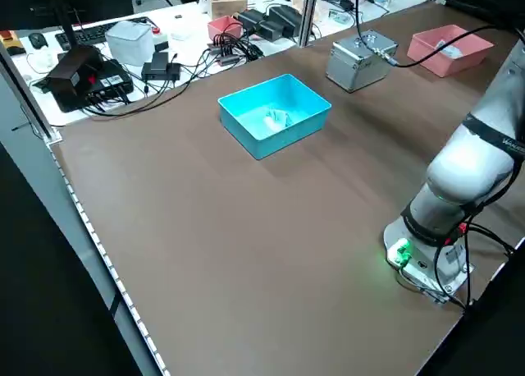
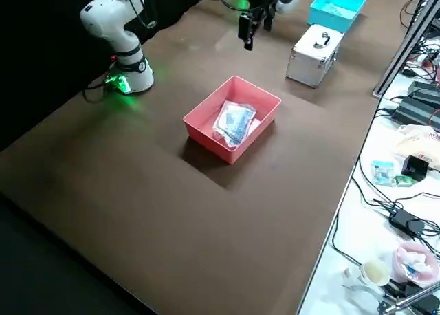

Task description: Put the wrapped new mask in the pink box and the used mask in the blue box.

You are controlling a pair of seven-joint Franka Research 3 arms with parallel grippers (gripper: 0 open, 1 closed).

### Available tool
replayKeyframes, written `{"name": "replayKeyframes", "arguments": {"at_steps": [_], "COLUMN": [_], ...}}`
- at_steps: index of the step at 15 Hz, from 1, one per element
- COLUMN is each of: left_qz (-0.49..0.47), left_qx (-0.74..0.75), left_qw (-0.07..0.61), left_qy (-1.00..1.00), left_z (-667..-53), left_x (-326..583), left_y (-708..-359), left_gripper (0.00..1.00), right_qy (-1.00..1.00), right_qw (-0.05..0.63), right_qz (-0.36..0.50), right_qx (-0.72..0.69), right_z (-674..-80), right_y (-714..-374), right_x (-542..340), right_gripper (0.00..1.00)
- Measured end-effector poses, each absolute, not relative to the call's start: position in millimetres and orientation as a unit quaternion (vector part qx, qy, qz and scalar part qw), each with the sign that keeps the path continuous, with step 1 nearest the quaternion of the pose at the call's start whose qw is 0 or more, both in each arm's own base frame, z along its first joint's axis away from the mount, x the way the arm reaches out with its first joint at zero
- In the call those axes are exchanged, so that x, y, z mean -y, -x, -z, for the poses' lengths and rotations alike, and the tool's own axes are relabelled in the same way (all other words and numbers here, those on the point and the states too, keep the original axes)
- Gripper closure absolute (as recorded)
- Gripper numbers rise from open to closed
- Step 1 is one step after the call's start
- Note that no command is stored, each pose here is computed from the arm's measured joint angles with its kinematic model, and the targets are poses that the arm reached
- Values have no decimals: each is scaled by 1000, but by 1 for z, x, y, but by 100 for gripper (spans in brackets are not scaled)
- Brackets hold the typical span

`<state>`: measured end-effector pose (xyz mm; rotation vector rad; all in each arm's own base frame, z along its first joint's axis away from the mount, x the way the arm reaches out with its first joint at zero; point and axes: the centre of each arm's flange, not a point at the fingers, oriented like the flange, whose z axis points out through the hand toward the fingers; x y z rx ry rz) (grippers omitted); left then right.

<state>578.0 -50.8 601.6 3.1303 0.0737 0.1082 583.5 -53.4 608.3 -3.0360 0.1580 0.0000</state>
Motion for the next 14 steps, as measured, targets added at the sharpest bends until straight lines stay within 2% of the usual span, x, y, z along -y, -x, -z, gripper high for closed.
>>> {"name": "replayKeyframes", "arguments": {"at_steps": [4, 7, 14], "left_qz": [-34, -34, -32], "left_qx": [-24, -24, -24], "left_qw": [4, 4, 4], "left_qy": [-999, -999, -999], "left_z": [-601, -601, -599], "left_x": [51, 50, 50], "left_y": [-578, -578, -579], "left_gripper": [0, 0, 0], "right_qy": [998, 999, 999], "right_qw": [43, -4, 6], "right_qz": [13, 10, 19], "right_qx": [-53, -47, -44], "right_z": [-617, -620, -625], "right_y": [-555, -550, -549], "right_x": [55, 61, 58], "right_gripper": [1, 1, 1]}}
